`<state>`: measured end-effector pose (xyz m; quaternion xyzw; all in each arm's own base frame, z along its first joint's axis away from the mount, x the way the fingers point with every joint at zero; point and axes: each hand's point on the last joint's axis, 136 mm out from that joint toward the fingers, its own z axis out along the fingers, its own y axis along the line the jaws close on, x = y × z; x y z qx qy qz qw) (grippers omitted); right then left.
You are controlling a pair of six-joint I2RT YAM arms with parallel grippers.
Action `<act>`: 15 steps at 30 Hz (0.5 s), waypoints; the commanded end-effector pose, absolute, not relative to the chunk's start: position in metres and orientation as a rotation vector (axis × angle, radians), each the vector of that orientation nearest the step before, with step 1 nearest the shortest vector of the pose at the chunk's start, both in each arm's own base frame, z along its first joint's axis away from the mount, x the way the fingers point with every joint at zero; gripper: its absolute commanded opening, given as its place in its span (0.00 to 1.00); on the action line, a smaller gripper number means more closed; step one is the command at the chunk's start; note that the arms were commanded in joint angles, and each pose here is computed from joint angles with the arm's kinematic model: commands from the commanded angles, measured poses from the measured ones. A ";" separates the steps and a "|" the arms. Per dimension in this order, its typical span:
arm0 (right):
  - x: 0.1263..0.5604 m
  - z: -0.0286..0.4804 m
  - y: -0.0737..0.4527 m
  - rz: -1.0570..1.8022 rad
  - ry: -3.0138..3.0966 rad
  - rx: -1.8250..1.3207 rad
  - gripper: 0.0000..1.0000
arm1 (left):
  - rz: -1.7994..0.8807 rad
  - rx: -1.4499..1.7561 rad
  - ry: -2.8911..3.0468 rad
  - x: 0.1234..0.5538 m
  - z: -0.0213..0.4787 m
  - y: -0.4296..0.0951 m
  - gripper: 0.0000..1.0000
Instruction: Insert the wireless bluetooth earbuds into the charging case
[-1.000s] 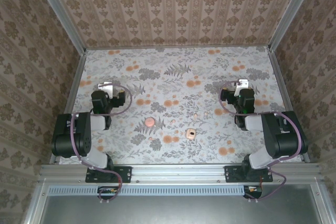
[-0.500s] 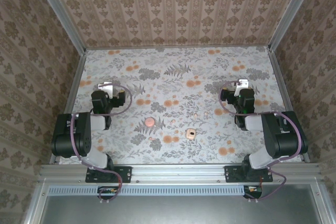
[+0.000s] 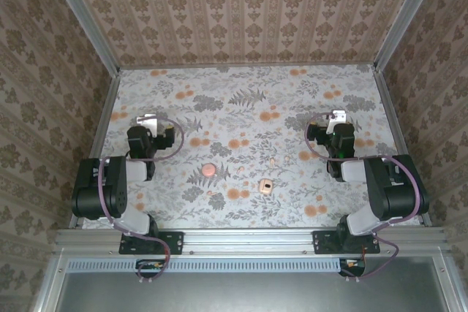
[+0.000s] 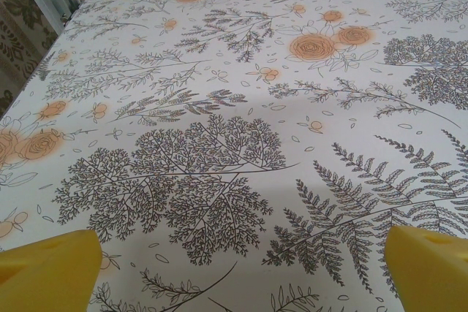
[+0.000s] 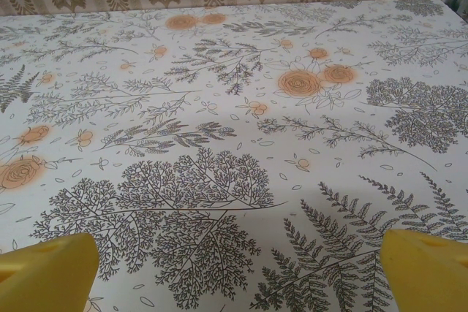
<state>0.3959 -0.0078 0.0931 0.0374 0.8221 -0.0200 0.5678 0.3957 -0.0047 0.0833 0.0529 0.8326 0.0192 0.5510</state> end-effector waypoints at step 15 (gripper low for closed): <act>0.397 0.132 0.001 0.029 2.100 0.119 1.00 | 0.013 -0.010 2.018 0.386 0.135 -0.001 1.00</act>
